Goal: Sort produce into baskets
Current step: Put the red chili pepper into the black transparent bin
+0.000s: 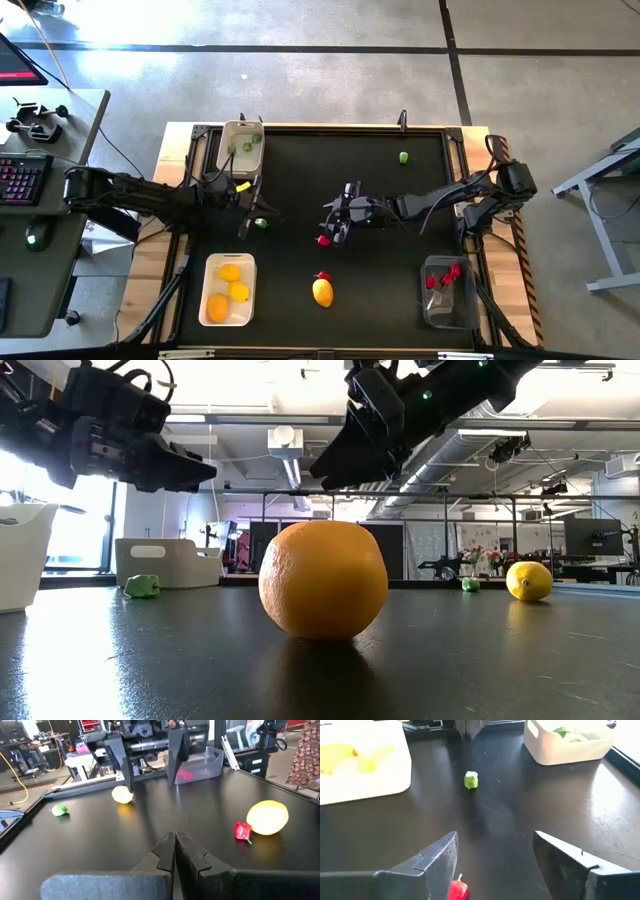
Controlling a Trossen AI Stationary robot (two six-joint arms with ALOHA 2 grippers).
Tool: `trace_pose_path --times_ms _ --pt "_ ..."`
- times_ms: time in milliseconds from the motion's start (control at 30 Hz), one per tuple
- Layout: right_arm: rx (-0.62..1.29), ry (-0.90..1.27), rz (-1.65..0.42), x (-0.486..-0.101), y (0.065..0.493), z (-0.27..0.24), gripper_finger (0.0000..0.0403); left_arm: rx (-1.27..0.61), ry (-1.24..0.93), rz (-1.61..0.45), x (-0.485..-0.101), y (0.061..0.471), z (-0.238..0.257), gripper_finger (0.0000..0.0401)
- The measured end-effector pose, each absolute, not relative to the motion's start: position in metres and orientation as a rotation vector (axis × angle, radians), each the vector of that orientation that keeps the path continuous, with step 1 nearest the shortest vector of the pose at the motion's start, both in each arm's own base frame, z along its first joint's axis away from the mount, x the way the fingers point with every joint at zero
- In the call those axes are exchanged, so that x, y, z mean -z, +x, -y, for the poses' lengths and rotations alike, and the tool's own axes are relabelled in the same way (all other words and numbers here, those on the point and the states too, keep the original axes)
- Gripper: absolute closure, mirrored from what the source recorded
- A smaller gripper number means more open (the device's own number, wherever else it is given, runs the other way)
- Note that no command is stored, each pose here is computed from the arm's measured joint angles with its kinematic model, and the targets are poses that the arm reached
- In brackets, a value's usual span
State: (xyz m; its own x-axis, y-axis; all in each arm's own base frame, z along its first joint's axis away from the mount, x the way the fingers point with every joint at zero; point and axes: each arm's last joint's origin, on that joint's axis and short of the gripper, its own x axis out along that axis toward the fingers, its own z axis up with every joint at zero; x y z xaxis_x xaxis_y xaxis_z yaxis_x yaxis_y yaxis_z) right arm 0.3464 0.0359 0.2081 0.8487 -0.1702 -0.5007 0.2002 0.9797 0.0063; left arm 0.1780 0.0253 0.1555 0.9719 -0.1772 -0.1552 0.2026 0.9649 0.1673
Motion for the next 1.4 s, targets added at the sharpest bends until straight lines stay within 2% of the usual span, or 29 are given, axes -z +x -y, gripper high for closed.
trace_pose_path --times_ms 533,900,1200,1400 --pt "0.169 -0.033 -0.475 -0.211 0.348 -0.038 0.0153 0.212 0.173 -0.051 -0.17 0.172 -0.024 0.0401" --pt "0.17 -0.04 -0.46 -0.213 0.349 -0.036 0.0153 0.236 0.156 -0.035 -0.166 0.166 -0.022 0.0401" --pt "0.149 -0.049 -0.435 -0.193 0.364 -0.024 0.0153 0.236 0.139 -0.038 -0.166 0.166 -0.022 0.0401" --pt "0.159 -0.027 -0.457 -0.194 0.362 -0.021 0.0153 0.238 0.128 -0.071 -0.162 0.165 -0.022 0.0401"
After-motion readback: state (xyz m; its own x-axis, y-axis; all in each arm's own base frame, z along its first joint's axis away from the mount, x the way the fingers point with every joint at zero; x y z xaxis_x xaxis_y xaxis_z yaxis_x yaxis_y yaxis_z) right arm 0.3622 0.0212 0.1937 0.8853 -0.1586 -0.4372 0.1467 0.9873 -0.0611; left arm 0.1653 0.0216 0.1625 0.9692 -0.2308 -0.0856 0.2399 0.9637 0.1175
